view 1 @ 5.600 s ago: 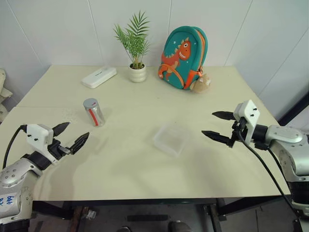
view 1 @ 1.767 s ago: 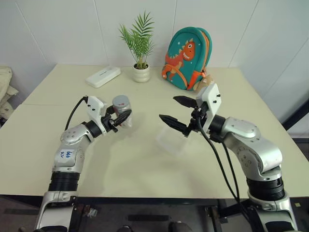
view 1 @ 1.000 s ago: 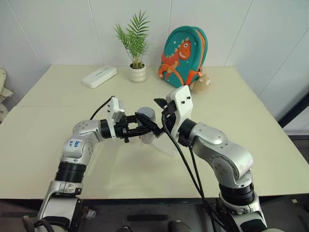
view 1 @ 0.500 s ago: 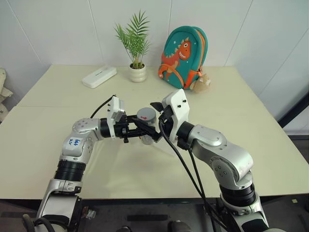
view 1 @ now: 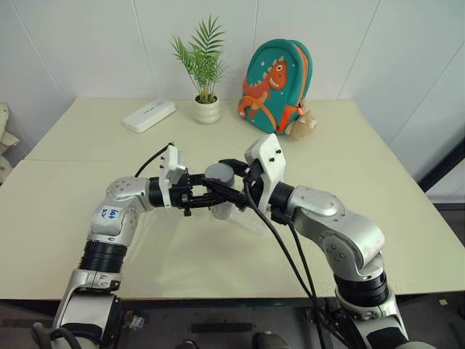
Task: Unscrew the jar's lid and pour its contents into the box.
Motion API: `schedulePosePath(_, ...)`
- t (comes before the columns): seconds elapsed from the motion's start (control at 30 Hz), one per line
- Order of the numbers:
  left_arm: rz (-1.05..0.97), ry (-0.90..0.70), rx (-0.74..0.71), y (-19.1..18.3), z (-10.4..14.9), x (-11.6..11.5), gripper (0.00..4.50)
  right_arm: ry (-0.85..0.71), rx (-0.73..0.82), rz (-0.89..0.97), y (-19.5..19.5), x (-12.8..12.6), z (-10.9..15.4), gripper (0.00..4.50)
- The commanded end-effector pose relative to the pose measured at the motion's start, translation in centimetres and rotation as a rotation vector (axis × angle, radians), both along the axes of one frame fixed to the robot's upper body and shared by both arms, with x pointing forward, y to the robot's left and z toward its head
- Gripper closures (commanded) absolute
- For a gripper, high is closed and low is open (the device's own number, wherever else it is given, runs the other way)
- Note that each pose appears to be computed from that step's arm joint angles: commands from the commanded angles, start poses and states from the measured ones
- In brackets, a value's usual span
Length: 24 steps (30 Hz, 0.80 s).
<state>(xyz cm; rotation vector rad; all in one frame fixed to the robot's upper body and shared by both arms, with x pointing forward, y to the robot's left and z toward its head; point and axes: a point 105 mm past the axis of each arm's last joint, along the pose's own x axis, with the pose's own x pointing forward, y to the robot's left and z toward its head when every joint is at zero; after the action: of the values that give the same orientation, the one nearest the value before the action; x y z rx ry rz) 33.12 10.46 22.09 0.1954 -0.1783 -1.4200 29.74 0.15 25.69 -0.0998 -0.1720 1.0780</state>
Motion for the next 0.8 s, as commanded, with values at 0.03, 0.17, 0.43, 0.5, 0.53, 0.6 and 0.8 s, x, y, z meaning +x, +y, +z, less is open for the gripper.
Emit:
schedulePosePath(0.03,-0.017,-0.046,0.024,0.2,0.4,-0.3,2.49,-0.091,0.019,0.209,1.9,-2.7,1.9,1.95)
schedulePosePath(0.17,-0.016,-0.06,0.03,0.5,0.4,-0.1,2.49,-0.114,0.013,0.31,2.3,-3.3,2.5,1.95)
schedulePosePath(0.43,-0.029,-0.072,0.04,0.7,0.0,0.4,2.49,-0.137,-0.008,0.499,2.5,-4.8,2.9,1.95)
schedulePosePath(0.5,-0.036,-0.066,0.042,0.9,0.0,0.4,2.49,-0.133,-0.027,0.535,2.4,-5.2,2.6,1.95)
schedulePosePath(0.53,-0.042,-0.064,0.051,1.0,-0.1,0.5,2.49,-0.13,-0.04,0.558,2.4,-5.4,2.4,1.95)
schedulePosePath(0.6,-0.051,-0.061,0.065,1.1,-0.3,0.5,2.49,-0.124,-0.06,0.588,2.3,-5.8,2.0,1.95)
schedulePosePath(0.8,-0.089,-0.065,0.094,1.1,-0.5,0.3,2.49,-0.106,-0.09,0.613,2.2,-6.0,1.4,1.95)
